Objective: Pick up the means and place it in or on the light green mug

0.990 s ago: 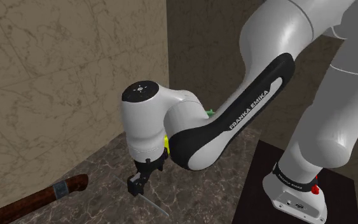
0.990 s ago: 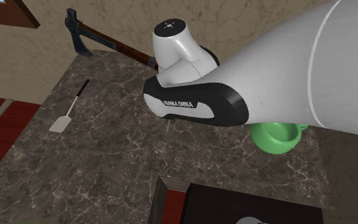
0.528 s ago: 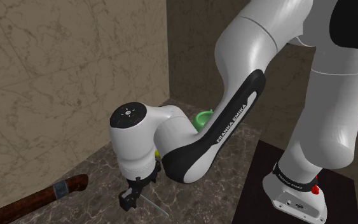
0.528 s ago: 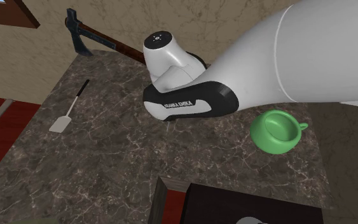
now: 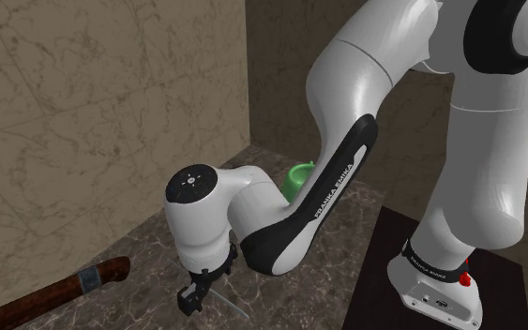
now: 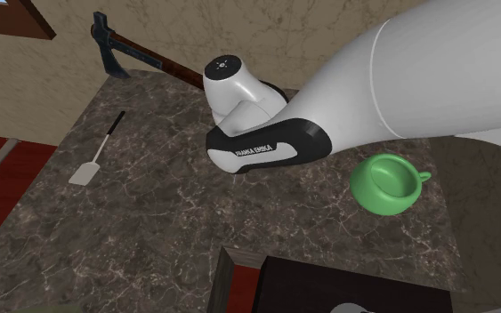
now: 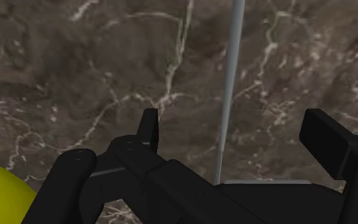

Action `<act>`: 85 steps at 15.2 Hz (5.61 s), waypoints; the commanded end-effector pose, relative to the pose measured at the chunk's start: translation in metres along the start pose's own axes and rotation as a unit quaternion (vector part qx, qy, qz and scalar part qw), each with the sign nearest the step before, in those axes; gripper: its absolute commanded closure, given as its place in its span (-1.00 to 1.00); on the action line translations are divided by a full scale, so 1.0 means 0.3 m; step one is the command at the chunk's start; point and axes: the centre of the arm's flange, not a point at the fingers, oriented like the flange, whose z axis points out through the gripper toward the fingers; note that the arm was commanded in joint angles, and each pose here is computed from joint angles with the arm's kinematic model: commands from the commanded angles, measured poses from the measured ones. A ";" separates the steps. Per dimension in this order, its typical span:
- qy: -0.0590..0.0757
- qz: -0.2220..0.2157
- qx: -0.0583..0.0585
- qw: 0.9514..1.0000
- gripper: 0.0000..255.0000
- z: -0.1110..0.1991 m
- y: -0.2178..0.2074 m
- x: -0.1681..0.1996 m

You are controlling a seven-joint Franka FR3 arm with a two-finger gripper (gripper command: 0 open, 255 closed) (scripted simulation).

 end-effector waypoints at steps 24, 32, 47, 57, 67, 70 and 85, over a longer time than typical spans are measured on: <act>0.000 0.000 0.000 1.000 1.00 -0.192 0.007 0.017; 0.000 0.000 0.000 1.000 1.00 -0.332 0.012 0.030; 0.000 0.000 0.000 1.000 1.00 -0.595 0.022 0.053; 0.000 0.000 0.000 1.000 1.00 -0.612 0.414 -0.005; 0.000 0.000 0.000 1.000 1.00 -0.625 0.849 -0.069; 0.000 0.000 0.000 1.000 1.00 -0.629 0.980 -0.089; 0.000 0.000 0.000 1.000 1.00 -0.573 1.474 -0.169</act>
